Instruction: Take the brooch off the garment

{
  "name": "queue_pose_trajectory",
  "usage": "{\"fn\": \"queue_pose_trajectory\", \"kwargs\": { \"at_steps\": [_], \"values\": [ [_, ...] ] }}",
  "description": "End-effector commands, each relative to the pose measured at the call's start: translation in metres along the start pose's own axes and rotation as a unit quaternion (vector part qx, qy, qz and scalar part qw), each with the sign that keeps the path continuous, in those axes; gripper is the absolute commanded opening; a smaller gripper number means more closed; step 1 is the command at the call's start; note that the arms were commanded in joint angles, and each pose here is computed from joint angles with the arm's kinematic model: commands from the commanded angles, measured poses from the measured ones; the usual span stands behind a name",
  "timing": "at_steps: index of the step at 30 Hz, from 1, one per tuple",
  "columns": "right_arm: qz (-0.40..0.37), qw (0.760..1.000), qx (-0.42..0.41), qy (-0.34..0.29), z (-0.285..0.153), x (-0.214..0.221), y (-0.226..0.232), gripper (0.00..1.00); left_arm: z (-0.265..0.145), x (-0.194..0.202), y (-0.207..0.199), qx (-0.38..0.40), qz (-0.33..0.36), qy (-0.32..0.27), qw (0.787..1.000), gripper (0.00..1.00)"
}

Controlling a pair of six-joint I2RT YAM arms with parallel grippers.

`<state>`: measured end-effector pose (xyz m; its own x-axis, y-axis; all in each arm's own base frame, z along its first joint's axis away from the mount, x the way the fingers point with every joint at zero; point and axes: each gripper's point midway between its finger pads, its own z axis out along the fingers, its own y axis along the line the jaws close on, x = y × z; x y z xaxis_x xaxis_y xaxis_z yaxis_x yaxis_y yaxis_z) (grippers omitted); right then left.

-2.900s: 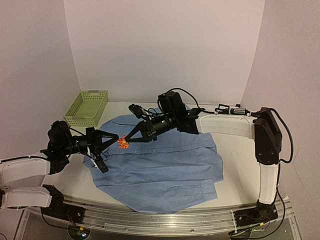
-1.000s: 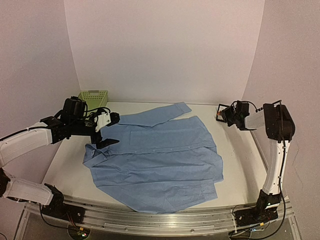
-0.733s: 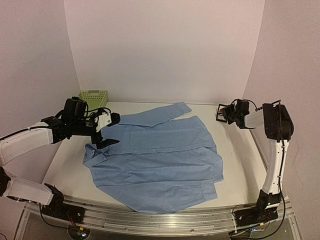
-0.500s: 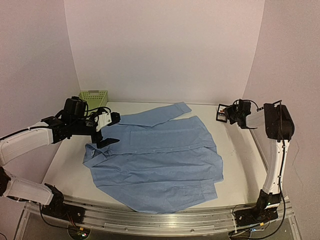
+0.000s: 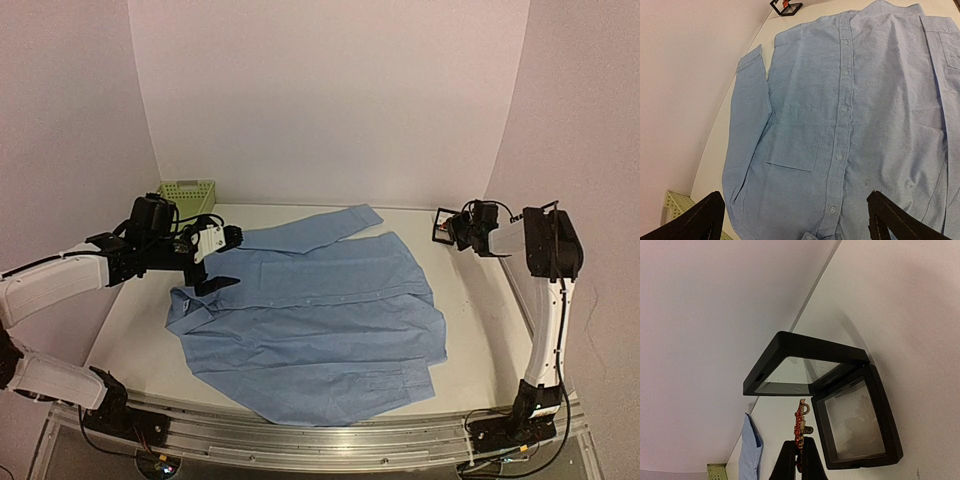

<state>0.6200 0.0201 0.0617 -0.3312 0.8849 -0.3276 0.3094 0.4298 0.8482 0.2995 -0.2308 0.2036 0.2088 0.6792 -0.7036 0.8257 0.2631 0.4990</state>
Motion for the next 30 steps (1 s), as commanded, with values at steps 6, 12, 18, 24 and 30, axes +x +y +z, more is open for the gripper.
{"fn": "queue_pose_trajectory", "kwargs": {
  "at_steps": [6, 12, 18, 24, 30],
  "values": [
    [-0.011, 1.000, 0.008, 0.001, 0.010, -0.002, -0.002, 0.00, -0.003, -0.019, 0.021, -0.031, 0.018, -0.021, 0.999, 1.00],
    [-0.010, 1.000, 0.011, 0.012, 0.016, 0.003, -0.007, 0.00, -0.002, -0.017, 0.020, -0.030, 0.018, -0.019, 0.999, 1.00],
    [-0.013, 1.000, 0.023, 0.011, 0.015, 0.004, -0.014, 0.00, -0.003, -0.018, 0.022, -0.035, 0.017, -0.019, 0.999, 1.00],
    [-0.014, 0.999, 0.036, 0.014, 0.013, 0.005, -0.019, 0.20, -0.004, -0.019, 0.023, -0.036, 0.018, -0.019, 0.999, 1.00],
    [-0.040, 0.998, 0.041, 0.004, 0.005, -0.001, -0.012, 0.42, -0.004, -0.018, 0.023, -0.037, 0.017, -0.019, 0.999, 0.99]
  ]
}}
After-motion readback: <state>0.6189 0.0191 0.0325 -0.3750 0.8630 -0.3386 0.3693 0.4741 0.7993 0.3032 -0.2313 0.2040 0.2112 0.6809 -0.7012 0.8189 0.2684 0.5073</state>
